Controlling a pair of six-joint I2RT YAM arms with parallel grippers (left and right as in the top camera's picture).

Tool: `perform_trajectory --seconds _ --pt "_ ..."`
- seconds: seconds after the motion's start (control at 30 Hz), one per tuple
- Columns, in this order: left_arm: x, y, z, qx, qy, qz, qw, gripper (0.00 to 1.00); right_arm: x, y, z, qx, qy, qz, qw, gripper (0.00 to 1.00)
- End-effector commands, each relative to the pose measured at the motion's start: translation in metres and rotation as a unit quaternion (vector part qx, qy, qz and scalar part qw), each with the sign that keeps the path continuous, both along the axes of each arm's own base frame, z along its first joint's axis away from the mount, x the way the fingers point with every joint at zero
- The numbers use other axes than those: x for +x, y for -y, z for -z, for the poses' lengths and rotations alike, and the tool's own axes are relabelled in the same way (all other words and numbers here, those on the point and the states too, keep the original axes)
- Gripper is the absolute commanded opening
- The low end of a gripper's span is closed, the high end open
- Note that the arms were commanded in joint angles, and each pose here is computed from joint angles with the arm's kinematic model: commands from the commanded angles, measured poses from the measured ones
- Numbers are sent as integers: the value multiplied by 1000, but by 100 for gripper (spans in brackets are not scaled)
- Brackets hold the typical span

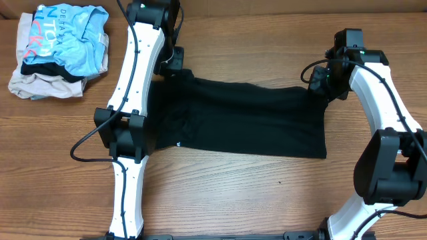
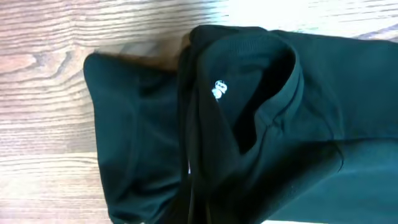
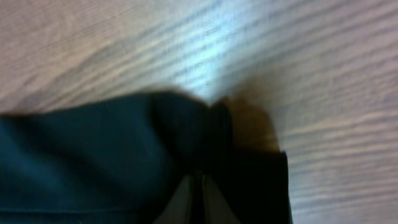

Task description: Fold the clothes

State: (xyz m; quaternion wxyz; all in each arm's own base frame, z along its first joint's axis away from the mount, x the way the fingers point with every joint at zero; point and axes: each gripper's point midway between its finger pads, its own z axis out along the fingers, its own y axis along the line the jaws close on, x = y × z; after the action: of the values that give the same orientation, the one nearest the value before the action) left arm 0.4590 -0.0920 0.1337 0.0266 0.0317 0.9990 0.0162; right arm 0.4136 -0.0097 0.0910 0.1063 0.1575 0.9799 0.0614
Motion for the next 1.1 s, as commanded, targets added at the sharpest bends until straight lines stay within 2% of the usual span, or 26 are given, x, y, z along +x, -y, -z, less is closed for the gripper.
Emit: perform_trajectory --seconds 0.0,0.2,0.3,0.4,0.57,0.63,0.67,0.7,0.73,0.77,0.8,0.83,0.9,1.07 --pt "-3 9 -14 -19 12 -1 1000 4 -3 -1 -11 14 3 11 1000 4" --pt "-24 24 10 -14 -42 29 999 4 -23 -4 -6 22 -38 10 999 4" --pt "-44 15 27 23 -85 33 996 4 -36 -5 -2 24 -63 10 998 4" --pt "-67 -14 39 92 -123 19 988 4 -49 -9 1 33 -89 8 995 4" --pt "-92 -29 53 107 -173 25 979 4 -68 -8 13 30 -126 10 992 4" --pt "-98 -31 58 110 -187 26 976 4 -77 -6 21 21 -140 11 990 9" --pt "-100 -31 60 111 -193 30 975 4 -81 -3 26 13 -147 14 989 17" --pt "-103 -31 62 108 -200 38 973 16 -85 -1 30 6 -154 20 988 40" --pt "-105 -31 64 107 -206 44 972 39 -88 3 33 -3 -158 29 987 47" --pt "-108 -32 65 108 -210 49 970 52 -89 5 36 -6 -160 30 987 55" --pt "-109 -32 66 108 -214 52 969 79 -88 7 37 -4 -157 34 987 68" --pt "-109 -32 66 108 -214 52 969 93 -87 9 37 -4 -154 37 987 71" --pt "-108 -32 66 108 -213 52 970 100 -83 13 37 -4 -146 43 988 74" --pt "-95 -35 67 101 -187 42 976 100 -81 24 43 -1 -137 47 989 77"
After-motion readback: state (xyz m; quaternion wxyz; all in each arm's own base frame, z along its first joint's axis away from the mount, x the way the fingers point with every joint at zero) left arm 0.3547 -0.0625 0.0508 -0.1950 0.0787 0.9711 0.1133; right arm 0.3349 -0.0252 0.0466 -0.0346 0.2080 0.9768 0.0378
